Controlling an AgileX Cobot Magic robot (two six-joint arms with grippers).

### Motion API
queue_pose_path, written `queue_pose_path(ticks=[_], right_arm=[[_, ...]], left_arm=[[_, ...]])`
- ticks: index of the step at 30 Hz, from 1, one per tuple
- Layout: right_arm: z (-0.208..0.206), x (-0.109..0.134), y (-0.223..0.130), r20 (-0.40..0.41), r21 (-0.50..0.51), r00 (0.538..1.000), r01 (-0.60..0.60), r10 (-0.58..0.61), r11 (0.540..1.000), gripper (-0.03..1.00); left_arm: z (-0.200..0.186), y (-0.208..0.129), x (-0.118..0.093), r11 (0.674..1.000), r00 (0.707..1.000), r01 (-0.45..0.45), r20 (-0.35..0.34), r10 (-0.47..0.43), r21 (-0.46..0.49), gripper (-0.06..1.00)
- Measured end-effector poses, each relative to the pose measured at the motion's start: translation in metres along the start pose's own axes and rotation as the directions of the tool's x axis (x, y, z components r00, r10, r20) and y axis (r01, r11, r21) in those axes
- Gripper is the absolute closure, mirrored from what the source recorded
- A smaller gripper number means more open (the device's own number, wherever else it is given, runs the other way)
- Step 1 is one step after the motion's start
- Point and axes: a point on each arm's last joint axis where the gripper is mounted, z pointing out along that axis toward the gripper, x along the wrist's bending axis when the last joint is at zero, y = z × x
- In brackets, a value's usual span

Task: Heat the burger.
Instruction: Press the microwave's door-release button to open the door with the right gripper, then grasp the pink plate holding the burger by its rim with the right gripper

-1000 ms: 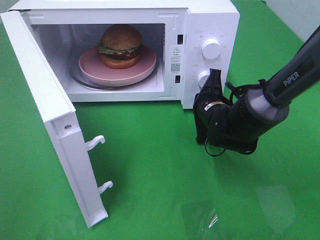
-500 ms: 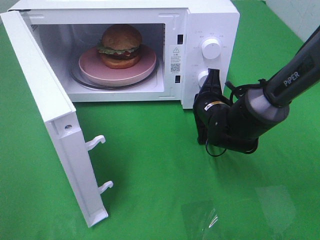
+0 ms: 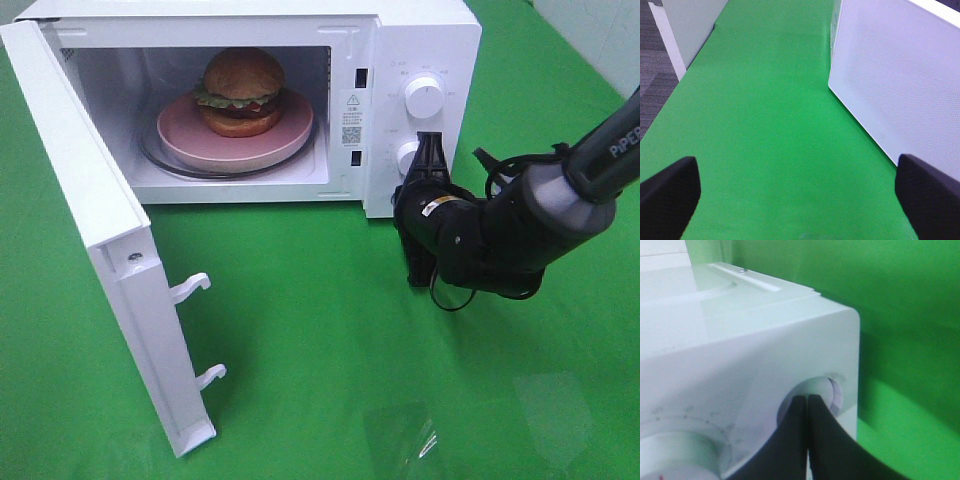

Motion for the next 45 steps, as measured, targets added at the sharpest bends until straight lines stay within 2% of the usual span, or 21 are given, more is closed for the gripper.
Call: queue_pose_path(ticks=[10, 18, 20, 21, 22, 23, 24, 25, 26, 28, 29, 30, 31, 32, 33, 34, 35, 36, 37, 44, 45], right_arm=[[-0.031, 0.002, -0.009, 0.11, 0.2, 0.967, 0.205, -0.229, 0.958, 0.97], [-0.058, 0.014, -0.008, 0.15, 0.322, 0.848, 0.444, -0.508, 0.836, 0.97], [-0.069, 0.024, -0.008, 0.124, 0.378, 0.769, 0.548, -0.627, 0.746, 0.97], [-0.069, 0.024, -0.008, 0.124, 0.378, 0.769, 0.548, -0.627, 0.746, 0.97], [-0.077, 0.029, -0.008, 0.104, 0.422, 0.705, 0.608, -0.702, 0.673, 0.97], [-0.077, 0.029, -0.008, 0.104, 0.422, 0.705, 0.608, -0.702, 0.673, 0.97], [-0.084, 0.033, -0.008, 0.077, 0.461, 0.637, 0.659, -0.767, 0.594, 0.96], [-0.084, 0.033, -0.008, 0.077, 0.461, 0.637, 0.659, -0.767, 0.594, 0.96], [-0.093, 0.037, -0.008, 0.052, 0.503, 0.574, 0.692, -0.817, 0.518, 0.96], [-0.097, 0.04, -0.007, 0.036, 0.518, 0.546, 0.706, -0.837, 0.483, 0.95], [-0.105, 0.042, -0.007, 0.002, 0.556, 0.479, 0.729, -0.878, 0.399, 0.95], [-0.105, 0.042, -0.007, 0.002, 0.556, 0.479, 0.729, -0.878, 0.399, 0.95], [-0.114, 0.046, -0.006, -0.04, 0.582, 0.417, 0.748, -0.908, 0.318, 0.94], [-0.114, 0.046, -0.006, -0.04, 0.582, 0.417, 0.748, -0.908, 0.318, 0.94], [-0.122, 0.051, -0.005, -0.079, 0.602, 0.367, 0.759, -0.927, 0.249, 0.94], [-0.122, 0.051, -0.005, -0.079, 0.602, 0.367, 0.759, -0.927, 0.249, 0.94], [-0.129, 0.053, -0.005, -0.116, 0.616, 0.322, 0.766, -0.94, 0.186, 0.93], [-0.129, 0.053, -0.005, -0.116, 0.616, 0.322, 0.766, -0.94, 0.186, 0.93], [-0.134, 0.056, -0.005, -0.148, 0.631, 0.283, 0.765, -0.948, 0.13, 0.93], [-0.145, 0.072, -0.008, -0.247, 0.691, 0.153, 0.72, -0.957, -0.063, 0.91], [-0.145, 0.072, -0.008, -0.247, 0.691, 0.153, 0.72, -0.957, -0.063, 0.91]], left_arm=[[0.0, 0.0, 0.0, 1.0, 1.0, 0.0, 0.0, 0.0, 0.0, -0.05], [0.0, 0.0, 0.0, 1.0, 1.0, 0.0, 0.0, 0.0, 0.0, -0.05], [0.0, 0.0, 0.0, 1.0, 1.0, 0.0, 0.0, 0.0, 0.0, -0.05], [0.0, 0.0, 0.0, 1.0, 1.0, 0.0, 0.0, 0.0, 0.0, -0.05], [0.0, 0.0, 0.0, 1.0, 1.0, 0.0, 0.0, 0.0, 0.0, -0.05], [0.0, 0.0, 0.0, 1.0, 1.0, 0.0, 0.0, 0.0, 0.0, -0.05], [0.0, 0.0, 0.0, 1.0, 1.0, 0.0, 0.0, 0.0, 0.0, -0.05], [0.0, 0.0, 0.0, 1.0, 1.0, 0.0, 0.0, 0.0, 0.0, -0.05], [0.0, 0.0, 0.0, 1.0, 1.0, 0.0, 0.0, 0.0, 0.0, -0.05], [0.0, 0.0, 0.0, 1.0, 1.0, 0.0, 0.0, 0.0, 0.0, -0.05], [0.0, 0.0, 0.0, 1.0, 1.0, 0.0, 0.0, 0.0, 0.0, -0.05], [0.0, 0.0, 0.0, 1.0, 1.0, 0.0, 0.0, 0.0, 0.0, -0.05], [0.0, 0.0, 0.0, 1.0, 1.0, 0.0, 0.0, 0.0, 0.0, -0.05], [0.0, 0.0, 0.0, 1.0, 1.0, 0.0, 0.0, 0.0, 0.0, -0.05], [0.0, 0.0, 0.0, 1.0, 1.0, 0.0, 0.0, 0.0, 0.0, -0.05], [0.0, 0.0, 0.0, 1.0, 1.0, 0.0, 0.0, 0.0, 0.0, -0.05], [0.0, 0.0, 0.0, 1.0, 1.0, 0.0, 0.0, 0.0, 0.0, -0.05], [0.0, 0.0, 0.0, 1.0, 1.0, 0.0, 0.0, 0.0, 0.0, -0.05], [0.0, 0.0, 0.0, 1.0, 1.0, 0.0, 0.0, 0.0, 0.0, -0.05], [0.0, 0.0, 0.0, 1.0, 1.0, 0.0, 0.0, 0.0, 0.0, -0.05], [0.0, 0.0, 0.0, 1.0, 1.0, 0.0, 0.0, 0.0, 0.0, -0.05]])
